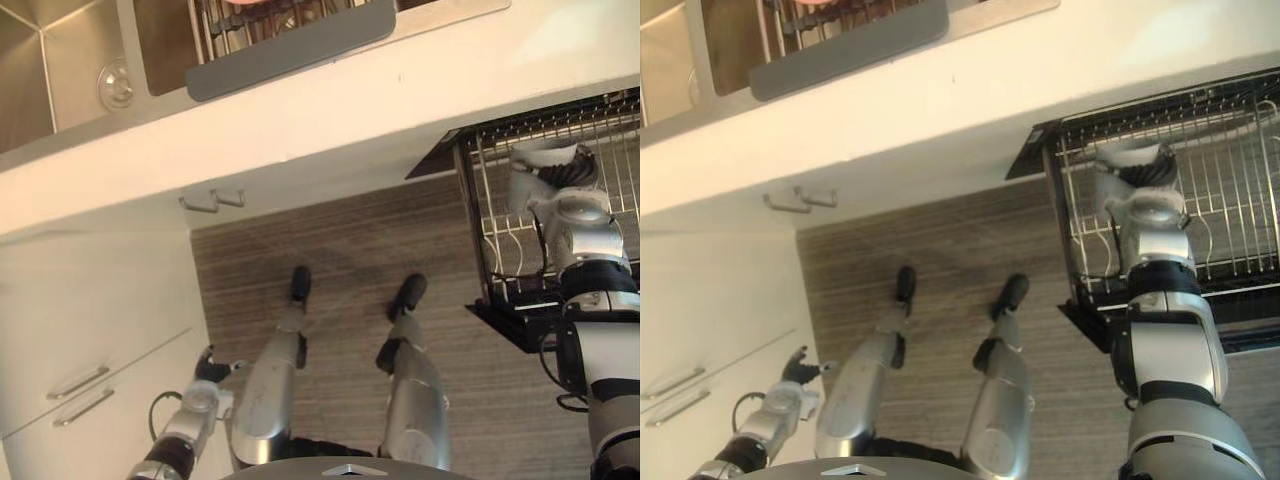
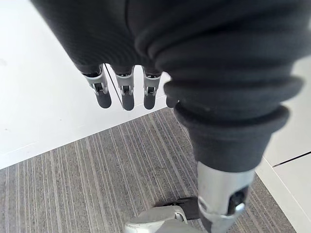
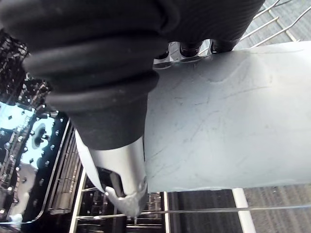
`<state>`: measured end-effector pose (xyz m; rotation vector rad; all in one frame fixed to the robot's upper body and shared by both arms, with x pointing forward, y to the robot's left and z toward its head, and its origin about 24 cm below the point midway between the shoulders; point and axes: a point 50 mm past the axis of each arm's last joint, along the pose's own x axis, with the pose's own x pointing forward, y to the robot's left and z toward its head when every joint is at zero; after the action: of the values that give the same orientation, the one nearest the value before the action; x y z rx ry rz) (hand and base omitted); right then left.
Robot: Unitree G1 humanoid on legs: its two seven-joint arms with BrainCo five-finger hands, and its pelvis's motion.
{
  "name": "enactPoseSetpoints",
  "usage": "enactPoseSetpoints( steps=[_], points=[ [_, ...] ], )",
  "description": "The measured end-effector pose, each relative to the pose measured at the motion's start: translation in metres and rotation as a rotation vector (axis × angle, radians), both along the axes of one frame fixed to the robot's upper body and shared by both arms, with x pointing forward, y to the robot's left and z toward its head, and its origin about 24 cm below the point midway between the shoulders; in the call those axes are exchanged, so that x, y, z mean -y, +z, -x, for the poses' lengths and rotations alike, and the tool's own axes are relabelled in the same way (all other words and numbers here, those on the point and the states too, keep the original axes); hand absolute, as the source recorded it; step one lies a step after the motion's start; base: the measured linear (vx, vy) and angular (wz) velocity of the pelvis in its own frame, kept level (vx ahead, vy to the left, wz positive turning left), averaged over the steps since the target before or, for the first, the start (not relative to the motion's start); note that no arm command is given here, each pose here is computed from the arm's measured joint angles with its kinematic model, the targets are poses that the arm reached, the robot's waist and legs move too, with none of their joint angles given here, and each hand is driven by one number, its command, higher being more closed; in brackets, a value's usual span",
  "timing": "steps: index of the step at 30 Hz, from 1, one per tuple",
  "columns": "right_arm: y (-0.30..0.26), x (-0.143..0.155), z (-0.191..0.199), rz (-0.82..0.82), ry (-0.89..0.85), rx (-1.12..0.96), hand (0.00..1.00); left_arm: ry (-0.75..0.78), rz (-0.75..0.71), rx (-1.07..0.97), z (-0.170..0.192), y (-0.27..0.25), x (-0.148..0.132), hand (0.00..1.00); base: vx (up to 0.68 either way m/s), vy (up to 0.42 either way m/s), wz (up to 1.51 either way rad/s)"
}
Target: Walk over to the sink, pick up the cup, carry it to the dishwasher, place the cup inside the dishwasher, then close the dishwasher door
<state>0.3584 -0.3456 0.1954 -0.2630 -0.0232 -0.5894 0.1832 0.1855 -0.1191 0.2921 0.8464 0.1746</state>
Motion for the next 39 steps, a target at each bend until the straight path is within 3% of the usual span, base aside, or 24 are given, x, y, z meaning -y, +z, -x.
enactPoseSetpoints(
  steps=[1, 2, 11, 17, 21, 24, 28, 30, 35, 39],
  points=[
    [0.003, -0.004, -0.002, 0.011, 0.026, 0.012, 1.0, -0.01, -0.003, 0.0, 0.0, 0.0, 0.001, 0.0, -0.01, -0.032, 0.01],
    [0.004, -0.007, -0.003, 0.015, 0.038, 0.023, 0.0, -0.015, -0.004, 0.001, 0.0, 0.0, 0.002, 0.0, -0.01, -0.035, 0.02],
    [0.008, -0.021, -0.009, 0.029, 0.176, -0.014, 0.0, -0.037, -0.031, 0.049, -0.004, 0.003, 0.01, 0.0, -0.01, -0.035, 0.04],
    [0.0, -0.021, -0.01, 0.014, 0.179, -0.077, 0.0, -0.033, -0.023, 0.052, -0.006, 0.006, 0.011, 0.0, 0.0, -0.057, 0.08],
    [-0.008, -0.025, -0.003, -0.076, 0.151, 0.026, 0.0, 0.026, 0.022, 0.04, 0.002, 0.005, 0.004, 0.0, 0.02, -0.053, 0.01],
    [-0.035, -0.036, 0.027, -0.201, 0.072, 0.254, 0.0, 0.127, 0.039, -0.018, 0.029, -0.005, -0.01, 0.0, 0.07, -0.051, -0.03],
    [-0.094, -0.045, 0.076, -0.396, -0.006, 0.321, 0.0, 0.212, 0.051, -0.114, 0.065, -0.018, -0.024, 0.0, 0.13, -0.026, -0.12],
    [-0.131, -0.051, 0.116, -0.568, -0.053, 0.356, 0.0, 0.287, 0.153, -0.227, 0.091, -0.03, -0.024, 0.0, 0.14, -0.009, -0.23],
    [-0.137, -0.065, 0.164, -0.609, -0.084, 0.436, 0.0, 0.46, 0.3, -0.35, 0.124, -0.043, -0.019, 0.0, 0.13, 0.005, -0.27],
    [-0.113, -0.078, 0.166, -0.655, 0.013, 0.587, 0.0, 0.51, 0.341, -0.38, 0.132, -0.045, -0.016, 0.0, 0.09, -0.006, -0.16]
  ],
)
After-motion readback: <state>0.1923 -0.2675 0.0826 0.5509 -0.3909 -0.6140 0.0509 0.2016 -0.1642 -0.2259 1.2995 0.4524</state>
